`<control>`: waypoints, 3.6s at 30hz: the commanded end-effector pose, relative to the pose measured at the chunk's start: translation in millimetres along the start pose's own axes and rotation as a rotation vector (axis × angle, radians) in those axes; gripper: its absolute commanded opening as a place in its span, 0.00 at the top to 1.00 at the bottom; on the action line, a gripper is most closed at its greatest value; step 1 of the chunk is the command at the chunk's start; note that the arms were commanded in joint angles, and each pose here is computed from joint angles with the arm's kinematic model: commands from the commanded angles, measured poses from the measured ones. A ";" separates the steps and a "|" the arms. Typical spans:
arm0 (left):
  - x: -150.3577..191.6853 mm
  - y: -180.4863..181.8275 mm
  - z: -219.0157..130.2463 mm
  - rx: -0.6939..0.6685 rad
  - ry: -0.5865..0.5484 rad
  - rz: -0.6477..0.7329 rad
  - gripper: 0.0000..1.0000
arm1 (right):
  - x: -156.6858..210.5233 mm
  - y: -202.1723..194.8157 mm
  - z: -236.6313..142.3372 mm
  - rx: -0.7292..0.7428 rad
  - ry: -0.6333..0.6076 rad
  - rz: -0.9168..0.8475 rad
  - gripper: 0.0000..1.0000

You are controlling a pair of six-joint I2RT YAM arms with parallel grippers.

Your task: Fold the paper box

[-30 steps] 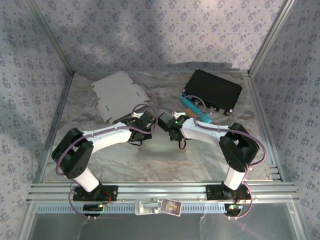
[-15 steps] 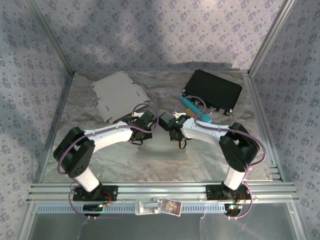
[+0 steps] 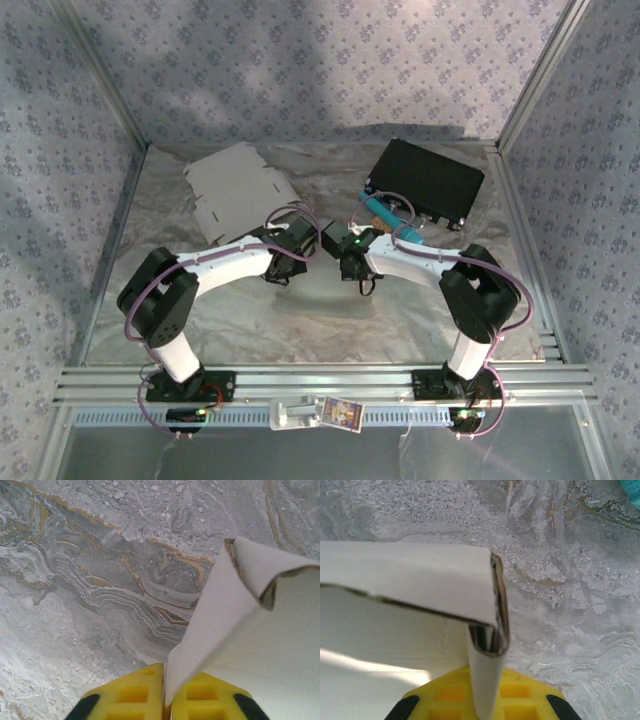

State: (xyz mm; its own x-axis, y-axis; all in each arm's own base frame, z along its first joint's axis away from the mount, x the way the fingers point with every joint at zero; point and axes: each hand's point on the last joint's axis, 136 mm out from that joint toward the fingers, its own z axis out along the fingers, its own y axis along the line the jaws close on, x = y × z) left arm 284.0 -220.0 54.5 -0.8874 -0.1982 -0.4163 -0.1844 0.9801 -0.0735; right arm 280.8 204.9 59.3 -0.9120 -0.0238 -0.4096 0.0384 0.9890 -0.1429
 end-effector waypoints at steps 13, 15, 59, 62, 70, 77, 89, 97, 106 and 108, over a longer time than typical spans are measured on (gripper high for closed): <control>22.0 44.2 9.5 -0.175 -0.048 0.091 0.92 | 2.1 -18.2 -3.9 0.108 -0.026 -0.077 1.00; 20.6 53.2 5.1 -0.239 -0.062 0.091 1.00 | 2.8 -19.2 -4.2 0.116 -0.024 -0.074 1.00; -8.0 9.4 -43.0 0.360 -0.134 0.044 0.58 | 1.8 -14.9 5.1 0.183 0.031 -0.124 1.00; -13.3 12.4 -45.7 0.359 -0.127 0.070 0.57 | 1.7 -15.8 7.7 0.183 0.042 -0.115 1.00; -1.9 8.0 -30.2 0.346 -0.032 0.127 0.56 | -0.9 -14.1 7.7 0.176 0.044 -0.106 1.00; 1.8 4.1 -16.5 0.258 -0.009 0.176 0.57 | 0.0 -13.7 7.9 0.177 0.049 -0.107 1.00; -25.4 12.5 -41.9 0.206 -0.095 0.090 0.52 | 16.3 -23.8 26.1 0.267 0.212 -0.093 1.00; -63.6 57.2 -81.3 0.188 -0.132 -0.133 0.48 | 25.3 -28.9 30.1 0.233 0.455 0.146 1.00; -27.3 84.0 -76.7 0.237 0.029 -0.249 0.55 | 48.3 -27.6 8.1 0.305 0.663 0.512 1.00; -12.8 85.8 -74.2 0.254 0.069 -0.272 0.58 | 55.8 -21.1 4.9 0.293 0.697 0.606 1.00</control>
State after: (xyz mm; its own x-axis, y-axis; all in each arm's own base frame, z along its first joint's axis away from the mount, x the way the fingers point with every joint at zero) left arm 275.8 -132.3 135.9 -0.8107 -0.4254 -0.4021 -0.2749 0.8832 -0.3801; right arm 256.4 180.5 31.4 -0.8648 0.4963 0.0762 0.4561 0.8398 -0.2945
